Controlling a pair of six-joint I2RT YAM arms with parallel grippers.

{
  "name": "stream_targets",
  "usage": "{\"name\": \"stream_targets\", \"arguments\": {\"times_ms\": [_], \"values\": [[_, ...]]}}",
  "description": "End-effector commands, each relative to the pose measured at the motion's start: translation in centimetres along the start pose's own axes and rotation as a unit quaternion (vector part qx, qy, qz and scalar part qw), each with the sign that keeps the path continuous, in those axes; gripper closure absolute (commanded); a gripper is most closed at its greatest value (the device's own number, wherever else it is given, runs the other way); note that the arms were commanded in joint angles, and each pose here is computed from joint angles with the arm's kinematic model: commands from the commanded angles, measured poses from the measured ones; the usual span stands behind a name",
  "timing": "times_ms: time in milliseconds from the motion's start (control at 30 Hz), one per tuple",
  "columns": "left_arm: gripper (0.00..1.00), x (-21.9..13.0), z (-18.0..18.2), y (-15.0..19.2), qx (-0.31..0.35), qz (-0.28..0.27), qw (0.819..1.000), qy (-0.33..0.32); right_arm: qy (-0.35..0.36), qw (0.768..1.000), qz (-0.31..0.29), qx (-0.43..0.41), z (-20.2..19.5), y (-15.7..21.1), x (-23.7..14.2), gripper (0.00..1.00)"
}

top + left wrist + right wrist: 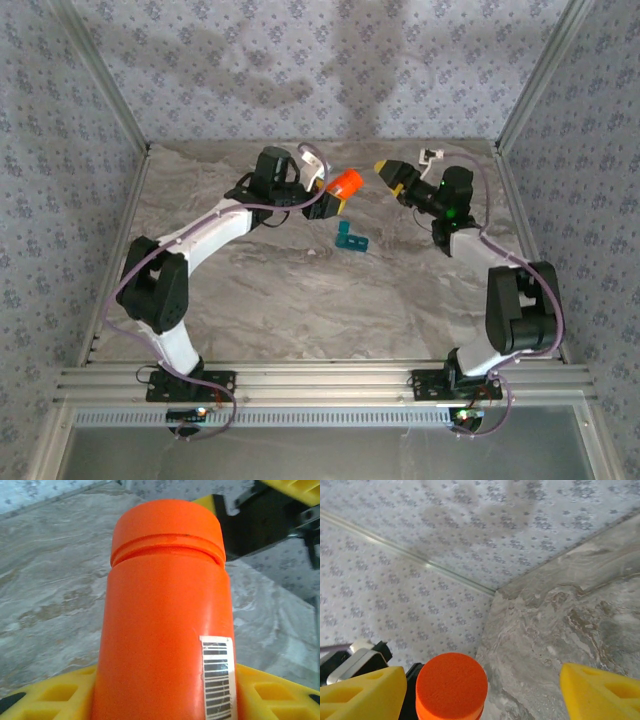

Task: Sort the pills into containers

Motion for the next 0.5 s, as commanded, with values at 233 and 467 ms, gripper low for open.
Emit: {"name": "stream_targets", "arguments": {"times_ms": [233, 467], "values": [[1.0, 0.3, -2.5, -0.4, 0.121, 0.035, 0.988, -0.095, 0.126, 0.986, 0.015, 0.111, 0.7, 1.9, 1.1, 0.16], [1.0, 1.4, -3.1, 0.0, 0.138, 0.054, 0.984, -0.096, 0.132, 0.984, 0.039, 0.111, 1.4, 2.8, 2.5, 0.15]]}}
Point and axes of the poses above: each hand's point on the last joint's axis, 136 mm out from that joint toward the fingers, its own x axis out along the fingers, its own z axis along the line the jaws close on, y = z × x, the point moved 9 cm from there along -x, back along the fingers, and after that the axes turned 4 degrees about -x, right-handed, at the moved point
